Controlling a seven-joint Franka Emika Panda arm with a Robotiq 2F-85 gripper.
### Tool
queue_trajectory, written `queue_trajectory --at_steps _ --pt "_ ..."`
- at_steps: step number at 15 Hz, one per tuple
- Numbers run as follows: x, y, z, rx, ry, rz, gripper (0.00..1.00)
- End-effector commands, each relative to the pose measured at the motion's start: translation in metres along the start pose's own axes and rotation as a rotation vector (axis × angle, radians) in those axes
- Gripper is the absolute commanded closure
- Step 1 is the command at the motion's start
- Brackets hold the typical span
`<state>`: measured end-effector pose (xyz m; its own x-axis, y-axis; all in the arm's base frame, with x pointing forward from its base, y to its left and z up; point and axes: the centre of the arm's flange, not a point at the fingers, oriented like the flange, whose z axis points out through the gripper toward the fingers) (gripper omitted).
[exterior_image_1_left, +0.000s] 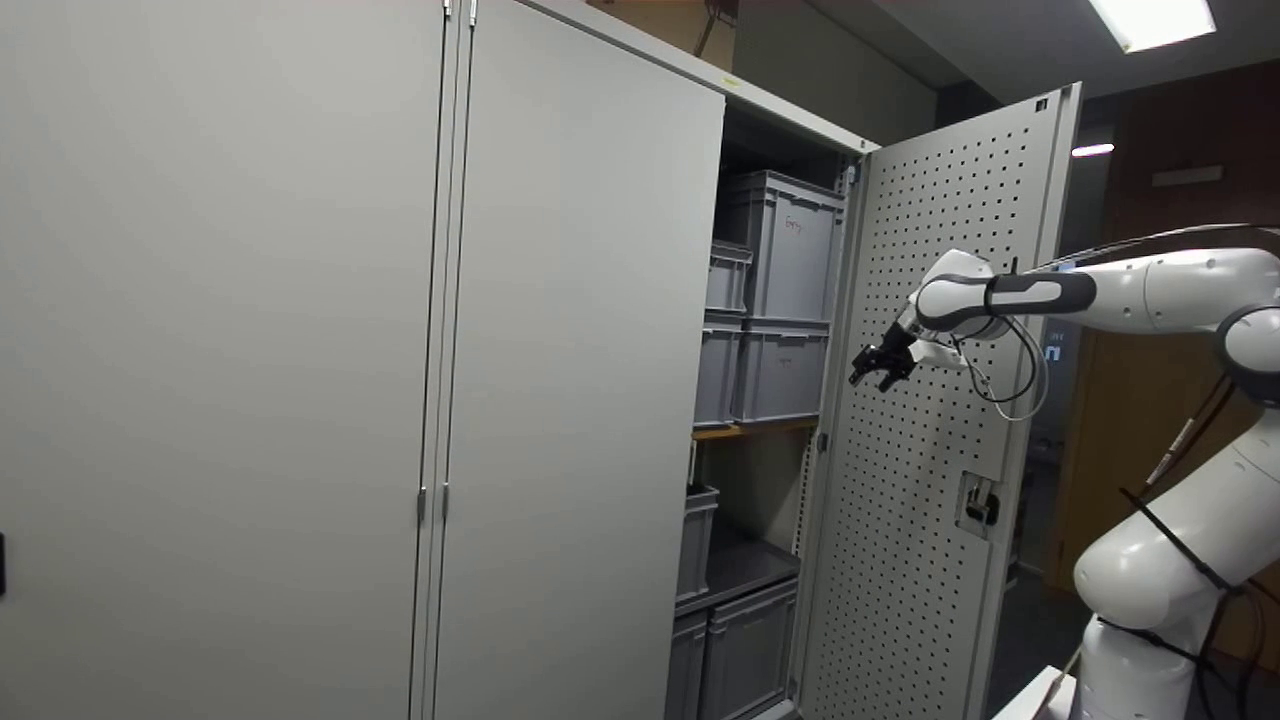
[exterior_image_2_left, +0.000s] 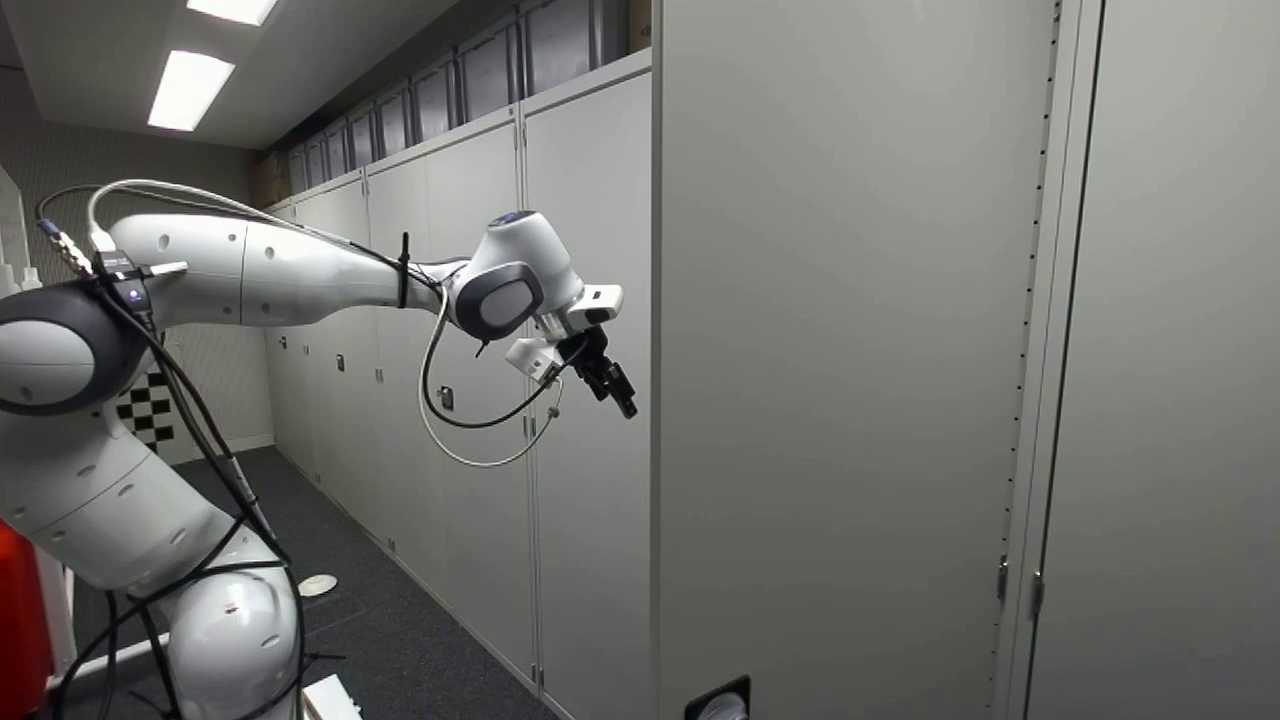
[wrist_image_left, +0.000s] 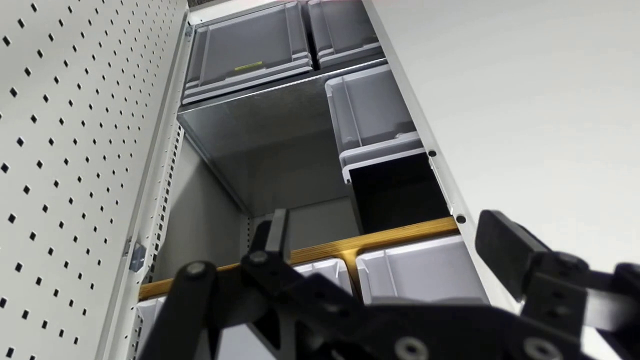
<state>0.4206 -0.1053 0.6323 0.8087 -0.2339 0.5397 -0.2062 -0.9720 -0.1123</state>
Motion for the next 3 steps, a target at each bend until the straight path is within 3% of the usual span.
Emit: queue_trajectory --at_steps 1,3 --pt "0.0 0.0 0.0 0.0 0.0 0.0 0.0" --pt "-0.0001 0.0 0.0 0.0 0.0 0.0 0.0"
